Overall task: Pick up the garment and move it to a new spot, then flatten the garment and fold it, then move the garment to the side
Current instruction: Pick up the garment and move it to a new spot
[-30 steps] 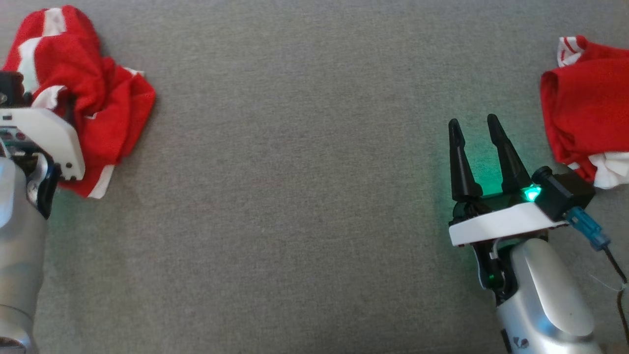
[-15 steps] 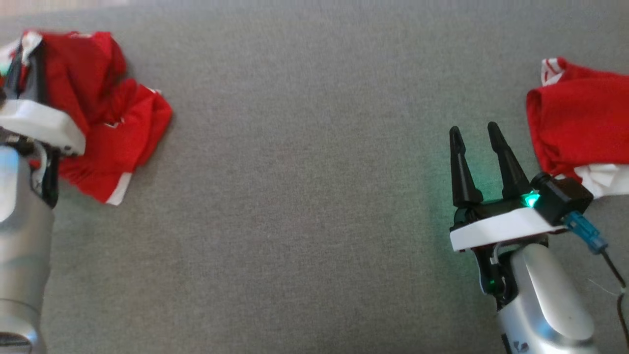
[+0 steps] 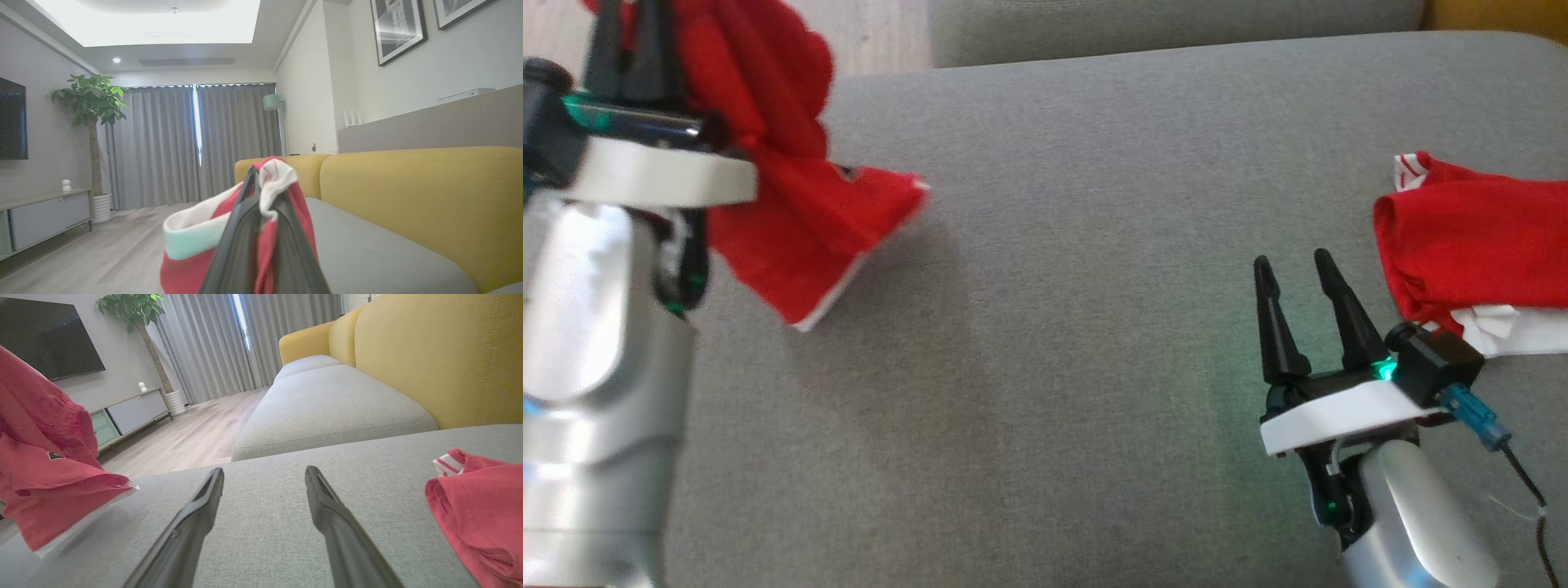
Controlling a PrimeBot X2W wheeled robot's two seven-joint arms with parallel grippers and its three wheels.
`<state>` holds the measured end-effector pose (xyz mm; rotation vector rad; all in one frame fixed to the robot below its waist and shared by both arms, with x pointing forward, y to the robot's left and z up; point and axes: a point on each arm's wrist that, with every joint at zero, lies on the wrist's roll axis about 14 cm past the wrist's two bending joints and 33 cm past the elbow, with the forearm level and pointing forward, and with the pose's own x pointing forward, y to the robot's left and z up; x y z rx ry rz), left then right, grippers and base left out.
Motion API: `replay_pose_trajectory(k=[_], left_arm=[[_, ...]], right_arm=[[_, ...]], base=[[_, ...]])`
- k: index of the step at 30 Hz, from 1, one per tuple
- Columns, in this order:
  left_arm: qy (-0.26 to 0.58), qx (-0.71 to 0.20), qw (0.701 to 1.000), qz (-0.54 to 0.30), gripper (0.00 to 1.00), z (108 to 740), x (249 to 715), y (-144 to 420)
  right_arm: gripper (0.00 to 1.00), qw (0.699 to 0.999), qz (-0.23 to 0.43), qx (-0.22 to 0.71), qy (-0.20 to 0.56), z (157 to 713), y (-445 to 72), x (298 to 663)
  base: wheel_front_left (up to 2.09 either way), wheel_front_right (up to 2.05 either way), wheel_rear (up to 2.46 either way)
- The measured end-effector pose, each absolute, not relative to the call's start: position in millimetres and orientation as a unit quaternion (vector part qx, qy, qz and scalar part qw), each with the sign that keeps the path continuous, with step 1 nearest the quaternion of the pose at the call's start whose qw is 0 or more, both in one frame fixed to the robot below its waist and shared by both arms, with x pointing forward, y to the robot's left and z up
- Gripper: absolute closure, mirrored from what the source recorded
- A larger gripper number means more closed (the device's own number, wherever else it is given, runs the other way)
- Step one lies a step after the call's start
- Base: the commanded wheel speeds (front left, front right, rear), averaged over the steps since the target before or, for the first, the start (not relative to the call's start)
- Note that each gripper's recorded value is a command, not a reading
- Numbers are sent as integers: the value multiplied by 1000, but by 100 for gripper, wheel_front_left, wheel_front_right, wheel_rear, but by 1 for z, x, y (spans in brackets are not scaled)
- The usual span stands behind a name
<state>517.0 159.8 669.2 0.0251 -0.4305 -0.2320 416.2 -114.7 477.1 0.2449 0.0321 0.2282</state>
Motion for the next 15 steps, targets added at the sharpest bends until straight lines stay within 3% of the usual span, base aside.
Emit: replay_pose_trajectory(k=[15], left_arm=[[-167, -17, 951, -258, 100, 636, 521, 25]], right_arm=[[0, 987, 69, 145, 24, 469, -144, 412]], base=[[0, 0, 0]])
